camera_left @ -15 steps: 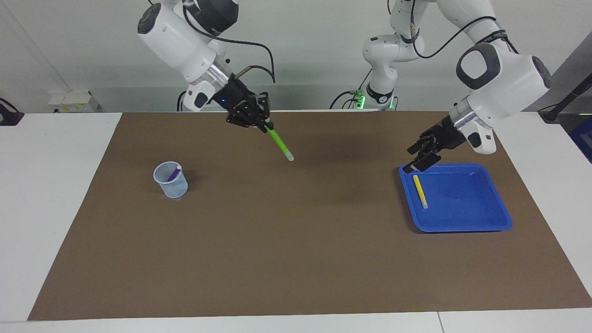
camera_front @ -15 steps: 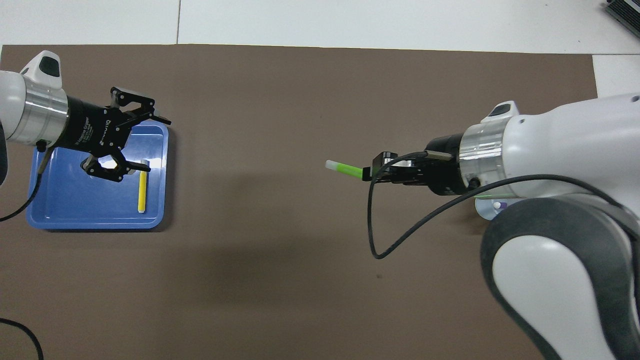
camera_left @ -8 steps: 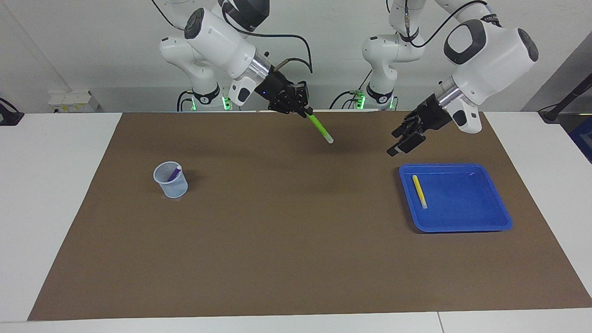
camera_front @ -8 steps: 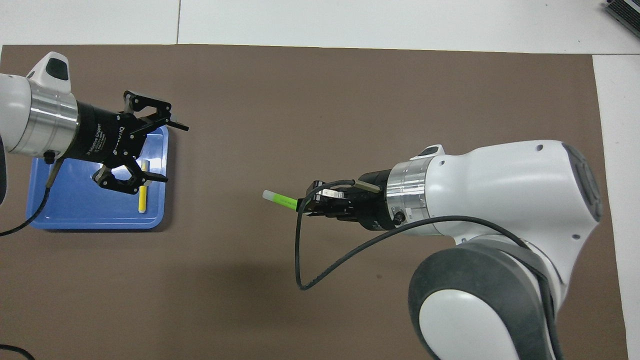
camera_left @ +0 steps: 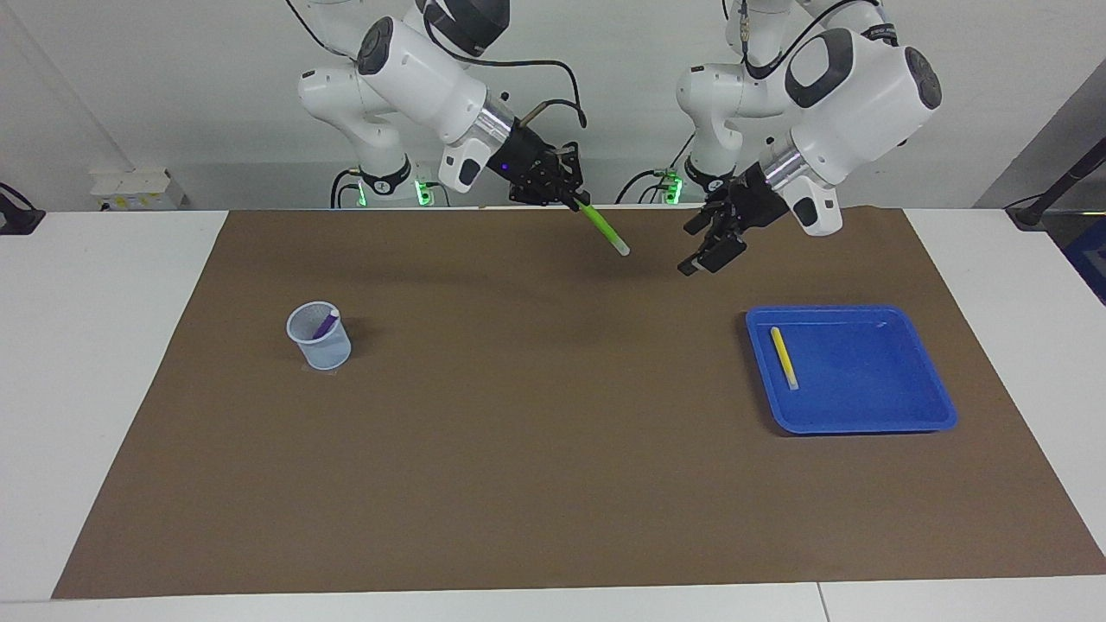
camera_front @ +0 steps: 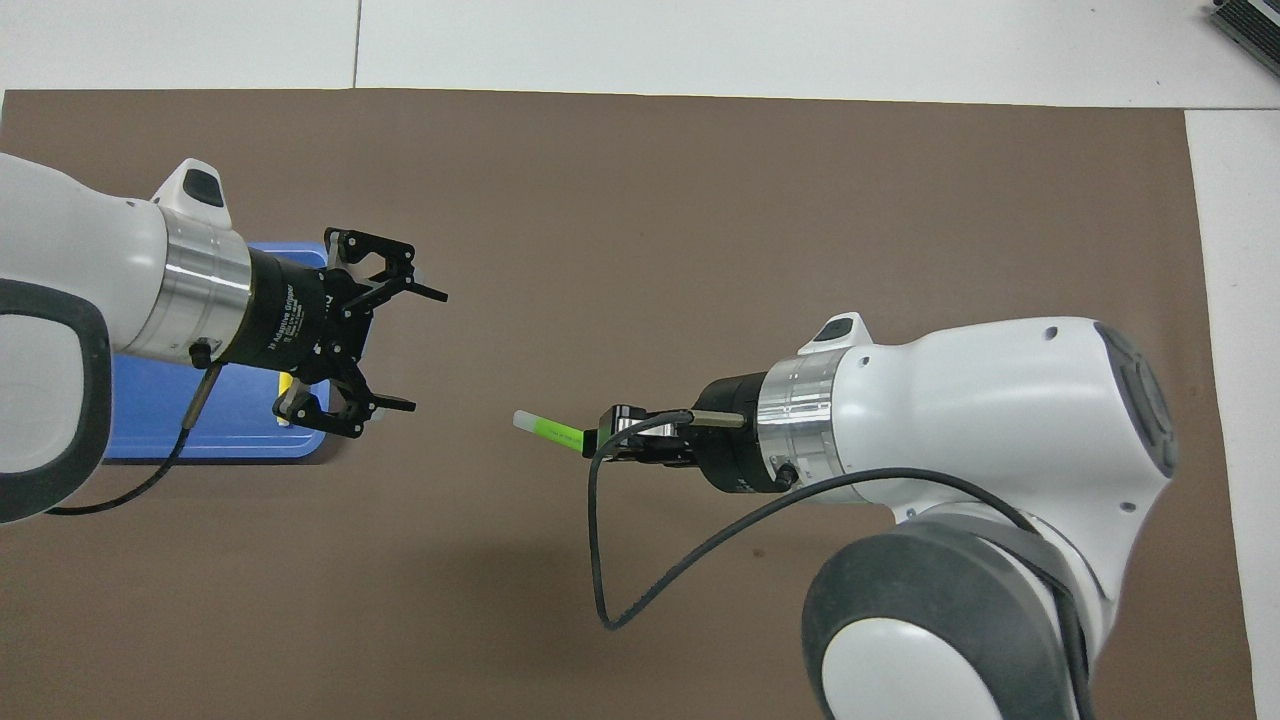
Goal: Right arm passes pens to left for tray arrangement
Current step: 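Lift the green pen toward the left gripper while the left gripper approaches, then close the left gripper on the green pen and open the right gripper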
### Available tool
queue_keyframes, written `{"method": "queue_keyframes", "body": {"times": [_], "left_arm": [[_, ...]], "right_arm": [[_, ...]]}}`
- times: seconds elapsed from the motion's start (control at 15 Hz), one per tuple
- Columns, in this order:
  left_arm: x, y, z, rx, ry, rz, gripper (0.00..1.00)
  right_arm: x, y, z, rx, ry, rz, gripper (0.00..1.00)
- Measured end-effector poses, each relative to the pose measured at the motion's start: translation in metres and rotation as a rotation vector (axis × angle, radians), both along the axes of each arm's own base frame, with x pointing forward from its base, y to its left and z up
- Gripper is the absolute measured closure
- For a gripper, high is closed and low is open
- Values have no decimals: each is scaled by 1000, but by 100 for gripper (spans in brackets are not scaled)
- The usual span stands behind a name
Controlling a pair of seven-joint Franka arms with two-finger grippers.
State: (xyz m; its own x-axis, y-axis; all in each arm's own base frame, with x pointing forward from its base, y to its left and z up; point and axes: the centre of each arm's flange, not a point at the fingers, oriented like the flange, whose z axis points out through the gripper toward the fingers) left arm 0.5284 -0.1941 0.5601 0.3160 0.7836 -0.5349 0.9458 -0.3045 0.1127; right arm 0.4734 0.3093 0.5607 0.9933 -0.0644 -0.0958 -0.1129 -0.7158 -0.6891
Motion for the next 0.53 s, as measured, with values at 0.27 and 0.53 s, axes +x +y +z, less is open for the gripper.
{"method": "queue_keyframes", "body": {"times": [0.27,0.53], "left_arm": [[-14,-22,-9,-33,10,124,0],[-30,-52,-16,-37,1,151,0]], "right_arm": [[0,-1,-1,0,-16,16,82],[0,-1,-1,0,-17,17,82]]}}
